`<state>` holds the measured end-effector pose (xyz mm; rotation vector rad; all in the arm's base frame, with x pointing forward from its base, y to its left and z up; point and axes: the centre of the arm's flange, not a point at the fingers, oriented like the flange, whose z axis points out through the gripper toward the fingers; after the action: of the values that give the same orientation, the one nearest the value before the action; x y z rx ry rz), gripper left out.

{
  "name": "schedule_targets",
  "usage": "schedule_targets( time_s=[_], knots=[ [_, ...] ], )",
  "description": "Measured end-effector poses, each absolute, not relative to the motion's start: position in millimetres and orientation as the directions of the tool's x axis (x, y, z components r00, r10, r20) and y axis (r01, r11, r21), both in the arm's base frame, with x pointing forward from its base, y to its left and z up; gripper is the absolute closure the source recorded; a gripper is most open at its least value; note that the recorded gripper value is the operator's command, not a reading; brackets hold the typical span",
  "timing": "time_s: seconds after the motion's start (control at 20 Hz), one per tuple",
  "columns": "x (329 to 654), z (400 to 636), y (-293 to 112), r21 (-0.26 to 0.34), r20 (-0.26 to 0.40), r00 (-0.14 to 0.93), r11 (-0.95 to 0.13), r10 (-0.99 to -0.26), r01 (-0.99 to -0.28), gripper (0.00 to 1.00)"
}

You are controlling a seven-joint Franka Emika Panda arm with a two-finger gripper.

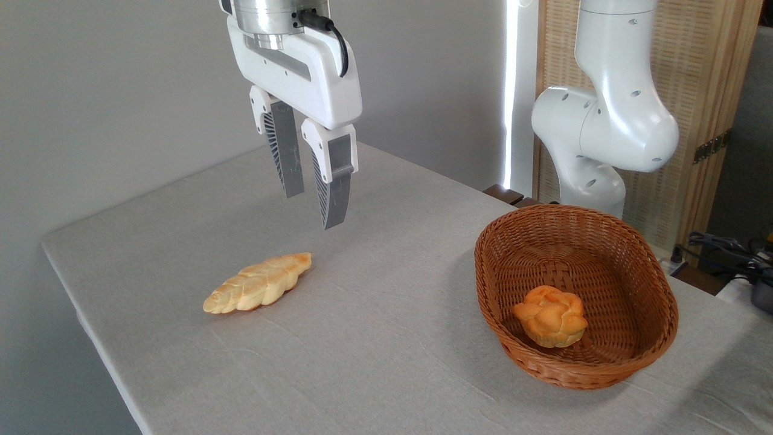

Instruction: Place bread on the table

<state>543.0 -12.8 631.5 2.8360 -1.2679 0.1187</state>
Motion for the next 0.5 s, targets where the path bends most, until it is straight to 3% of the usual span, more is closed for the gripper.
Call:
schedule_targets(
  time_s=[0.5],
  knots=[
    [542.8,630.0,-12.8,0.001,0.081,0.665,-0.667,-0.743,-0.745,0.0]
  ],
)
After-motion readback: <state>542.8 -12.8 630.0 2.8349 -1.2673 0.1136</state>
